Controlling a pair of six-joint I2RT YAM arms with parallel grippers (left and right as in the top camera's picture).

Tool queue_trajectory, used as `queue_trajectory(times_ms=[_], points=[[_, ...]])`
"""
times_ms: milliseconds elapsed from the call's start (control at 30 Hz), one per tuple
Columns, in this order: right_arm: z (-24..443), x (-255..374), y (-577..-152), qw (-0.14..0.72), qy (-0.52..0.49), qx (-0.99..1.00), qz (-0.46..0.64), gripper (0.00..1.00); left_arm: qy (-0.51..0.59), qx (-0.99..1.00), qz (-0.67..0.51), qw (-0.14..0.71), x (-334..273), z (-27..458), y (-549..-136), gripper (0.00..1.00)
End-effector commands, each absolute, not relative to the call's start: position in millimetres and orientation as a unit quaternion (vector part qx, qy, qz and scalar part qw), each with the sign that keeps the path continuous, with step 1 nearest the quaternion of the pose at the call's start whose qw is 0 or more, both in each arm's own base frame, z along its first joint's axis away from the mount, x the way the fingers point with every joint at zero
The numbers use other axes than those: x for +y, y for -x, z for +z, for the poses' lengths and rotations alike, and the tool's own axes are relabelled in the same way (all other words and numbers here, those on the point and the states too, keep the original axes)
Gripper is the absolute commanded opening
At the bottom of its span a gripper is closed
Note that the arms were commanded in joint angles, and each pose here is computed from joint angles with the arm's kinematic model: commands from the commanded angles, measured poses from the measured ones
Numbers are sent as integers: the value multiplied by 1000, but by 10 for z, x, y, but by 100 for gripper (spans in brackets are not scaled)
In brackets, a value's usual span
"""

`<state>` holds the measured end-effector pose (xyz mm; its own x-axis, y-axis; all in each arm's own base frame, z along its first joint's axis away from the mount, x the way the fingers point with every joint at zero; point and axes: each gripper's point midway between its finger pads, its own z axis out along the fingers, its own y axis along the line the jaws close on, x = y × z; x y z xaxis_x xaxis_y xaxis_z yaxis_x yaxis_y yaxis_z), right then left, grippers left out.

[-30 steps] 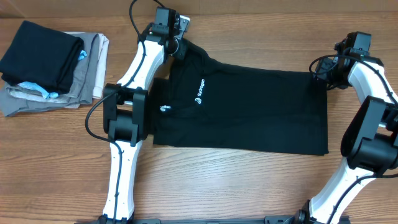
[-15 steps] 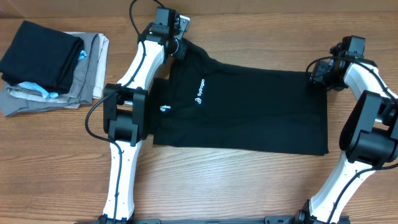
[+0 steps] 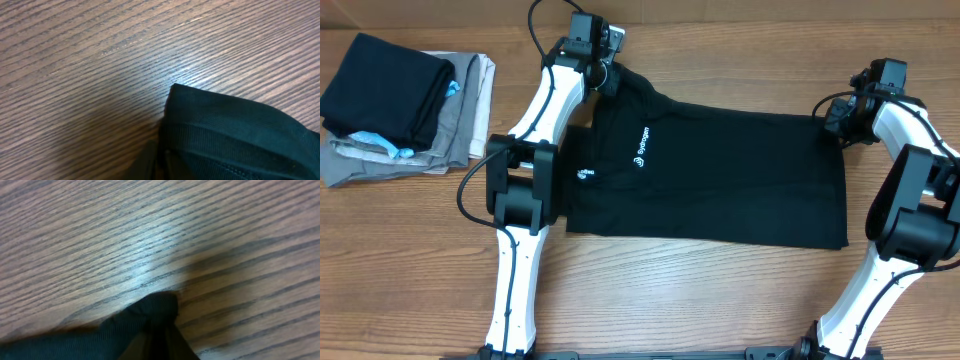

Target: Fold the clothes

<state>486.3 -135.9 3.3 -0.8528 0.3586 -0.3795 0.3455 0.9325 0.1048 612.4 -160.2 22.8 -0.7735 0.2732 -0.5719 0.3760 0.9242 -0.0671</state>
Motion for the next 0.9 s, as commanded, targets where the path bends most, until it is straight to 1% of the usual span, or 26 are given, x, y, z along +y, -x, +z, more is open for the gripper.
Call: queue_trajectory(times_ms=[0, 233, 533, 733, 867], points=[[-209, -1219, -4832, 176, -174, 969, 29, 4, -165, 938, -95, 291, -1628, 276, -6124, 4], [-81, -1122, -4948, 194, -162, 967, 40, 4, -165, 930, -96, 315, -1635, 598, -6157, 4], [391, -1105, -5028, 236, -155, 958, 47, 4, -163, 911, -99, 367, -1633, 1307, -6173, 4], [649, -1076, -4917, 235, -155, 958, 47, 4, -152, 911, -102, 369, -1594, 1639, -6036, 4], [931, -1082, -4791, 238, -159, 957, 45, 4, -142, 925, -101, 338, -1540, 1747, -5810, 4]])
